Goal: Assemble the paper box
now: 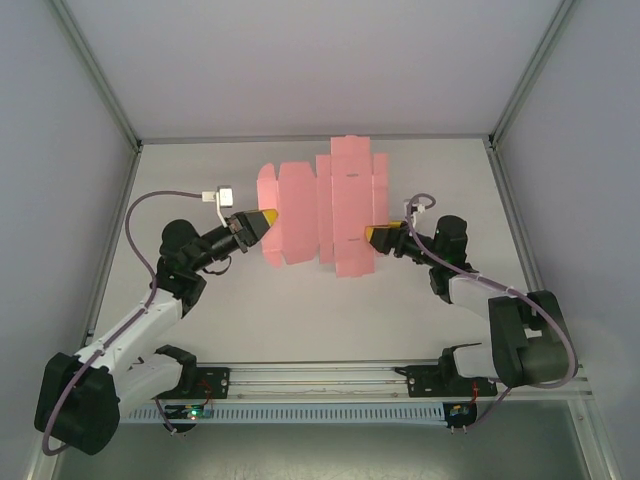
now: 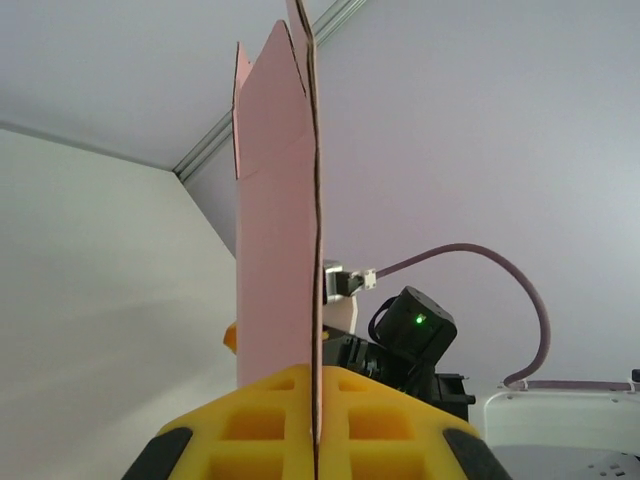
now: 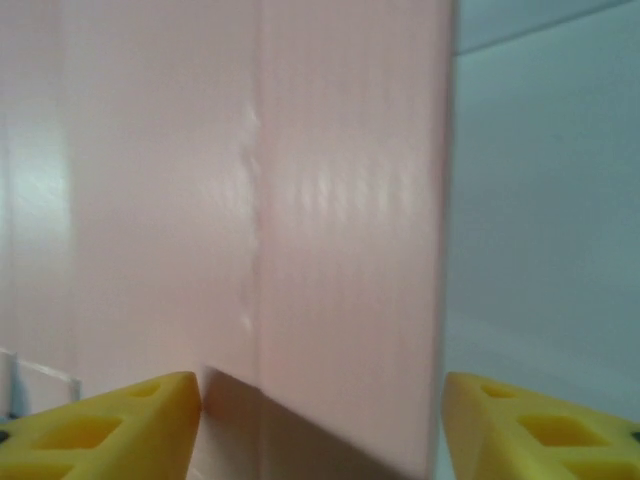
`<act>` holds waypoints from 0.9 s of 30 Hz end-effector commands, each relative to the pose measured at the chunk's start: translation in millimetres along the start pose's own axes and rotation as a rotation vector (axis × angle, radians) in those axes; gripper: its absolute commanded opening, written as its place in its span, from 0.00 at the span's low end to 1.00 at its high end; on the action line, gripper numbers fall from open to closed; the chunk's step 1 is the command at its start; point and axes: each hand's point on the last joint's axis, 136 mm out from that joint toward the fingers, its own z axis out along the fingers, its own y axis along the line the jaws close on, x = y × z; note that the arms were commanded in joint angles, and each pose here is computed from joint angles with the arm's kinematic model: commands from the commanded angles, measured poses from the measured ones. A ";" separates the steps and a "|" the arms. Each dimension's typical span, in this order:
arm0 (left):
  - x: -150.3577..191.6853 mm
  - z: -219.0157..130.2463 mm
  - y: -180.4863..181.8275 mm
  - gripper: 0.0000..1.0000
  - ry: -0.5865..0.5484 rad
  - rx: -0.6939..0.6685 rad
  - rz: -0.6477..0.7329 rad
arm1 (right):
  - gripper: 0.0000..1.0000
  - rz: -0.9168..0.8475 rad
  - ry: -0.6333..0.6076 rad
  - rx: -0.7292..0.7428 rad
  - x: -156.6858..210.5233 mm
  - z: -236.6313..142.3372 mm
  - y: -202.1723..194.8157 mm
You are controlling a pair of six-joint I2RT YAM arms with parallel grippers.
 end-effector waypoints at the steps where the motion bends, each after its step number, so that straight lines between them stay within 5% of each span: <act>1: -7.0 -2.7 -13.3 0.00 -0.041 0.034 0.041 | 0.46 -0.077 -0.039 -0.130 -30.0 3.0 34.1; 5: -4.8 -6.0 -7.8 0.00 -0.045 -0.003 0.042 | 0.12 -0.118 -0.068 -0.090 -40.7 -0.3 36.8; 10: 7.4 -18.5 23.1 0.00 -0.021 -0.196 0.051 | 0.00 -0.195 -0.043 0.047 -47.8 -7.9 30.5; 11: 10.8 -23.7 31.6 0.11 -0.014 -0.253 0.054 | 0.00 -0.220 -0.027 0.064 -47.0 -9.9 31.6; 12: 14.3 -29.4 39.5 0.39 -0.009 -0.306 0.051 | 0.00 -0.241 -0.008 0.083 -46.1 -11.8 32.3; 16: 19.9 -56.0 56.4 0.99 0.001 -0.491 0.084 | 0.00 -0.312 0.116 0.129 -29.1 -17.8 39.4; 22: -15.9 -108.3 61.0 1.00 -0.103 -0.825 0.161 | 0.00 -0.632 0.470 -0.086 44.8 -17.2 88.3; 27: -7.6 -85.9 64.9 1.00 -0.035 -0.766 0.056 | 0.00 -0.760 0.610 -0.081 40.7 -13.1 89.8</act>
